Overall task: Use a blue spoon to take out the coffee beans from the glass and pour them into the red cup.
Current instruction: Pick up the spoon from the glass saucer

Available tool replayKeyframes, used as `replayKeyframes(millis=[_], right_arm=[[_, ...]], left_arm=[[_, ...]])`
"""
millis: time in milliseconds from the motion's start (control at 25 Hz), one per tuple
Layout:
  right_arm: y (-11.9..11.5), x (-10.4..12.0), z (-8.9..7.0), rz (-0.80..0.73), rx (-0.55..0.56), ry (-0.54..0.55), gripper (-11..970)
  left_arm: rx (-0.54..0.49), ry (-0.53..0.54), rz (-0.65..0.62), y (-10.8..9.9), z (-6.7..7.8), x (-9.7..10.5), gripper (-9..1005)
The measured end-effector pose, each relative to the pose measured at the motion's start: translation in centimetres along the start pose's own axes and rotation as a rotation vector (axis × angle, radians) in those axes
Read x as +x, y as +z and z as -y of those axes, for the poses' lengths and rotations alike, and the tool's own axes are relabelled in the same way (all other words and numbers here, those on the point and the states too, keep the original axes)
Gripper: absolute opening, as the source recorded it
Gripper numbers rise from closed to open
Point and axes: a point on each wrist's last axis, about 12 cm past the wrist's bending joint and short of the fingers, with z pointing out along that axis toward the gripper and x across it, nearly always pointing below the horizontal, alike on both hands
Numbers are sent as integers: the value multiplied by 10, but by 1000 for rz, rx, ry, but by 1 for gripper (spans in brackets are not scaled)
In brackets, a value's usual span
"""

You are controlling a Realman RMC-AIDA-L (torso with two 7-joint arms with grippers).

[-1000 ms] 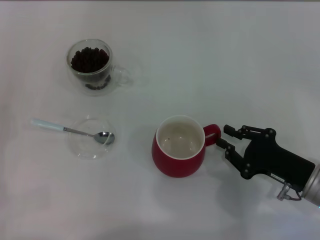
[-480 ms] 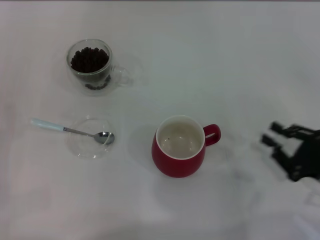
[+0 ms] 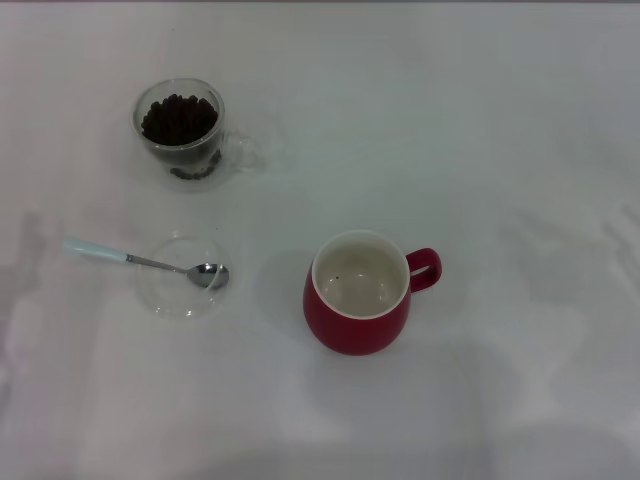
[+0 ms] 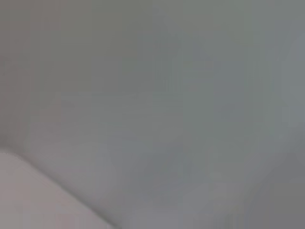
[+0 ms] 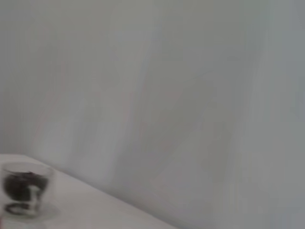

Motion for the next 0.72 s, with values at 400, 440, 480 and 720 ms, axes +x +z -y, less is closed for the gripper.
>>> replayKeyframes(millis=[400, 440, 480, 720], right_arm=[[18, -3, 32, -20, 76, -70, 304], [20, -3, 33, -20, 81, -75, 304], [22, -3, 35, -22, 86, -82, 304], [31, -3, 33, -8, 127, -136, 305]], left_arm=[[77, -255, -150, -24, 24, 31, 623], [80, -265, -160, -26, 26, 33, 624], [82, -270, -167, -28, 27, 34, 624], [90, -292, -200, -30, 32, 40, 624]])
